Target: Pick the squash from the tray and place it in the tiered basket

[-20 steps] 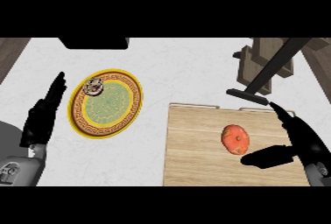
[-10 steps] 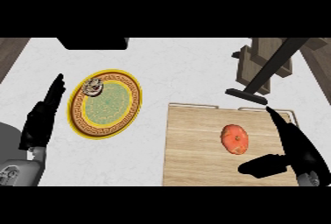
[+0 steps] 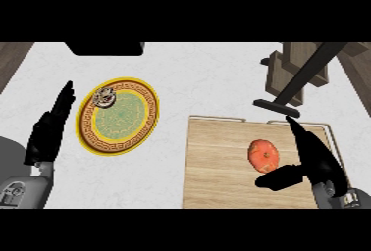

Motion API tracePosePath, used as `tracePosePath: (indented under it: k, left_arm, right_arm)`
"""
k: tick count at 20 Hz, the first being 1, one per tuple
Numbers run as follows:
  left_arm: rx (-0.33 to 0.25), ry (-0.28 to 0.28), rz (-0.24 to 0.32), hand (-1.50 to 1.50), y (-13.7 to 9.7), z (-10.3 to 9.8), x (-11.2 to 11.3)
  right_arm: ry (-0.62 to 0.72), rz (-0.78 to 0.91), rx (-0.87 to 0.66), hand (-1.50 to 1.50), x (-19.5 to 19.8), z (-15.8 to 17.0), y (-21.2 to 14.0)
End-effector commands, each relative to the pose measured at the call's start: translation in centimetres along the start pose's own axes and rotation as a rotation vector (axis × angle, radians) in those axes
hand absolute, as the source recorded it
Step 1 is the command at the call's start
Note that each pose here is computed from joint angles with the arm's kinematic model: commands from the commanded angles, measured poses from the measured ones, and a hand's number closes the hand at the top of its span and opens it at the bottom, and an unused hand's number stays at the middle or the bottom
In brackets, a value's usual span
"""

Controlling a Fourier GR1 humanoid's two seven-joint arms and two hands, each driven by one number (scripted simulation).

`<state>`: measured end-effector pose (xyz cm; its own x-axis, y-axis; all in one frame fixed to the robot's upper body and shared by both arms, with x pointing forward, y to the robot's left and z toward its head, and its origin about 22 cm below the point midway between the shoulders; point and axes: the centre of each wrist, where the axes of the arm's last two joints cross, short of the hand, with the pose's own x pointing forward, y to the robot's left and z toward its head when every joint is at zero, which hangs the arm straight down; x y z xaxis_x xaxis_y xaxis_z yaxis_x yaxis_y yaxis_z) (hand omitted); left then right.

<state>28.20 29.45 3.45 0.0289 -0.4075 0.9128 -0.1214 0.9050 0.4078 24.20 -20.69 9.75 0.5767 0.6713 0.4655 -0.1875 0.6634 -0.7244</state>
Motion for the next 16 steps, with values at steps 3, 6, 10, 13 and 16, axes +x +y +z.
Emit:
tracePosePath:
  k: [3, 6, 10, 13, 16]
  left_arm:
    - [0.014, -0.003, -0.007, 0.0, -0.1, 0.9, -0.9]
    - [0.014, 0.011, -0.012, 0.0, 0.2, -0.3, -0.7]
    - [0.001, -0.002, -0.003, 0.0, 0.6, 0.2, 0.6]
    - [0.01, -0.004, -0.006, 0.0, 1.1, 0.1, -0.3]
    - [0.0, -0.001, 0.006, 0.0, 1.8, -1.2, -0.2]
  right_arm:
    - [0.174, -0.006, 0.035, -1.5, 0.0, -0.6, 1.9]
    - [0.201, 0.021, 0.034, -1.5, -0.3, -1.0, 1.9]
    - [0.193, 0.0, 0.022, -1.5, -1.0, -2.4, 2.0]
    - [0.189, -0.003, 0.048, -1.5, -0.4, -3.8, 3.2]
    - [0.188, -0.004, 0.061, -1.5, -0.9, -4.1, 3.5]
